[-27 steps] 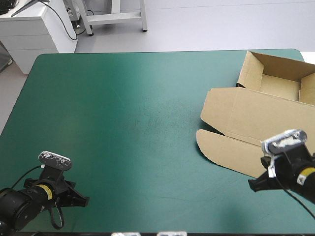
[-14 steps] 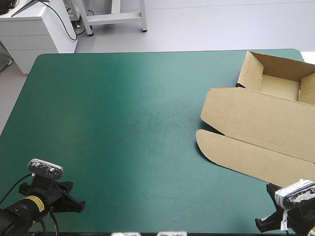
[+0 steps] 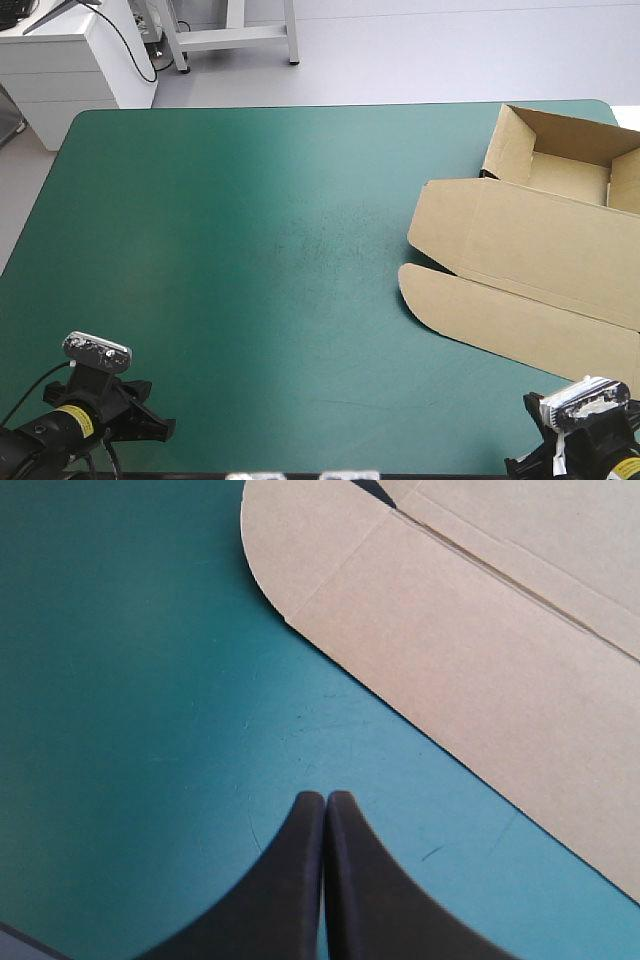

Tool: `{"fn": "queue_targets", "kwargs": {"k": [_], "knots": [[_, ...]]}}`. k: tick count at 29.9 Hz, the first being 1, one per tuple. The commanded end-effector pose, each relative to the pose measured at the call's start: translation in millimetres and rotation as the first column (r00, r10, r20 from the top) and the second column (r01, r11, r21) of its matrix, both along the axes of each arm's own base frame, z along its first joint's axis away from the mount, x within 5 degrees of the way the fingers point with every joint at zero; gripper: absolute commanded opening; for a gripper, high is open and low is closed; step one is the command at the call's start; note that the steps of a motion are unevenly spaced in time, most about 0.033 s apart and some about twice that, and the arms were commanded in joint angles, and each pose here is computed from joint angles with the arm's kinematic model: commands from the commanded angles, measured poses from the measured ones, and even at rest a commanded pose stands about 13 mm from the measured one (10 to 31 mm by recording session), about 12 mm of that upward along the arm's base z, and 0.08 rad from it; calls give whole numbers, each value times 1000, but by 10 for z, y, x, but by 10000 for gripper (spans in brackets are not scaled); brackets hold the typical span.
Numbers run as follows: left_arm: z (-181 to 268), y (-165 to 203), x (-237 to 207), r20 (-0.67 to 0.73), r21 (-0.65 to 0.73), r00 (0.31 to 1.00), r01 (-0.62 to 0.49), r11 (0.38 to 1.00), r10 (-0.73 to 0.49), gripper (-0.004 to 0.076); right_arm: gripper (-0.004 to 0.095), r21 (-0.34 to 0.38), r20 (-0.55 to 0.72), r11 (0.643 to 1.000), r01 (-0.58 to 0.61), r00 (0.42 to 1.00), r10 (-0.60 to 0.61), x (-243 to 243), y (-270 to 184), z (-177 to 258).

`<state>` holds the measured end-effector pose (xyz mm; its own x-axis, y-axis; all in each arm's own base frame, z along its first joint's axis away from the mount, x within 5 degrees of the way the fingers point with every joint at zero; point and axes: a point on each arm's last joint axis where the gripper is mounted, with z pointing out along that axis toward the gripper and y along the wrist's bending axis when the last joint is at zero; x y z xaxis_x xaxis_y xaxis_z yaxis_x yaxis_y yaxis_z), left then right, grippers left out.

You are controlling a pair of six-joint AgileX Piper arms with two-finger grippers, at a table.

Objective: Fold the box

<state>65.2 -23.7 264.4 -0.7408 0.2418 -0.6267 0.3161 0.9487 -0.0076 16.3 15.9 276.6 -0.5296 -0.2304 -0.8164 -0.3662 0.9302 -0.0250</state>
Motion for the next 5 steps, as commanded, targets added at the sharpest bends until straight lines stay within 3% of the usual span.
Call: {"fn": "queue_targets", "kwargs": {"k": [1,5], "knots": [[104,-25,33,57,-35,998,5,999,-3,-8,-16,10,44,1000,-6,999,6,16,7,95],[103,-22,33,56,-32,998,5,999,-3,-8,-16,7,33,1000,-8,999,7,10,7,86]]}}
